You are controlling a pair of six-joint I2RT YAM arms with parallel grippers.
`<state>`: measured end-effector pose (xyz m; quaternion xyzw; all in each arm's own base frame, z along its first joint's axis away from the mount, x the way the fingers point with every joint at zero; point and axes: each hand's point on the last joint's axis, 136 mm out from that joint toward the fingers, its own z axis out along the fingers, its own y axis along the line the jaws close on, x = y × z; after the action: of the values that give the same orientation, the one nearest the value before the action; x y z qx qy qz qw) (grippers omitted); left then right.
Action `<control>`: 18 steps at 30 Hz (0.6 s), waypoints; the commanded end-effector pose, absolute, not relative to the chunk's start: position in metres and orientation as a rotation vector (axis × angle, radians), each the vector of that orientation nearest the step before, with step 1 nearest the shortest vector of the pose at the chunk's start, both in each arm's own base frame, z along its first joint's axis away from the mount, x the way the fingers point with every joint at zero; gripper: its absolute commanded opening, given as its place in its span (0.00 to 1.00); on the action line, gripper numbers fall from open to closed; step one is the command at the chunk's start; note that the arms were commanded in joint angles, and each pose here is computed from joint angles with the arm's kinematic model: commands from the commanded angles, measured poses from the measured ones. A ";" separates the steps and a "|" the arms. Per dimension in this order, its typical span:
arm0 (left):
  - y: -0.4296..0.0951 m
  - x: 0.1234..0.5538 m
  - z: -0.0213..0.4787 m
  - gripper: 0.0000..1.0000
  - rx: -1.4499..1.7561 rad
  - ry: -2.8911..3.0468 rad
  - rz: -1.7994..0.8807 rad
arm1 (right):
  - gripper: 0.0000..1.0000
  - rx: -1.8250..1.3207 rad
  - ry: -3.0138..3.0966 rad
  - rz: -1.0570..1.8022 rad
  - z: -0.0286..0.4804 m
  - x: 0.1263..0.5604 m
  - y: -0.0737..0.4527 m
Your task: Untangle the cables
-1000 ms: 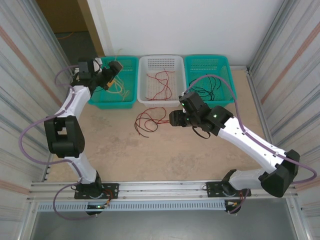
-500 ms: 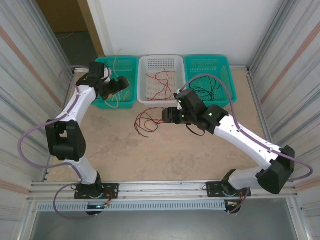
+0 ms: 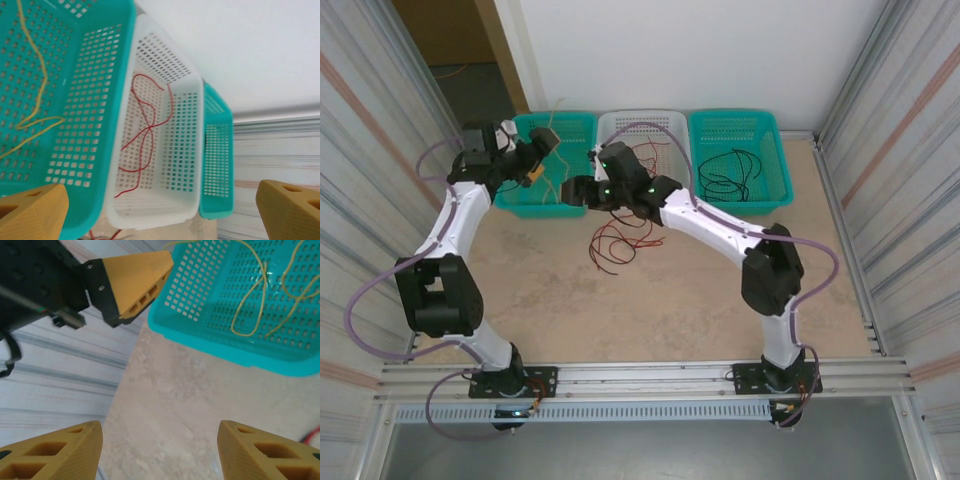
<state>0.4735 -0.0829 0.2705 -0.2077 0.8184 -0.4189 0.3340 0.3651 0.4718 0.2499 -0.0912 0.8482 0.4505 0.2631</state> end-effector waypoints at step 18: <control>-0.136 0.325 0.277 0.84 -0.064 2.298 -0.844 | 0.57 -0.025 2.509 0.724 0.190 0.326 0.304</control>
<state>0.3547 -0.1316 0.3198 -0.0626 0.8445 -0.3734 0.3787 0.3345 0.3471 0.1923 -0.0220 0.9118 0.3302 0.2431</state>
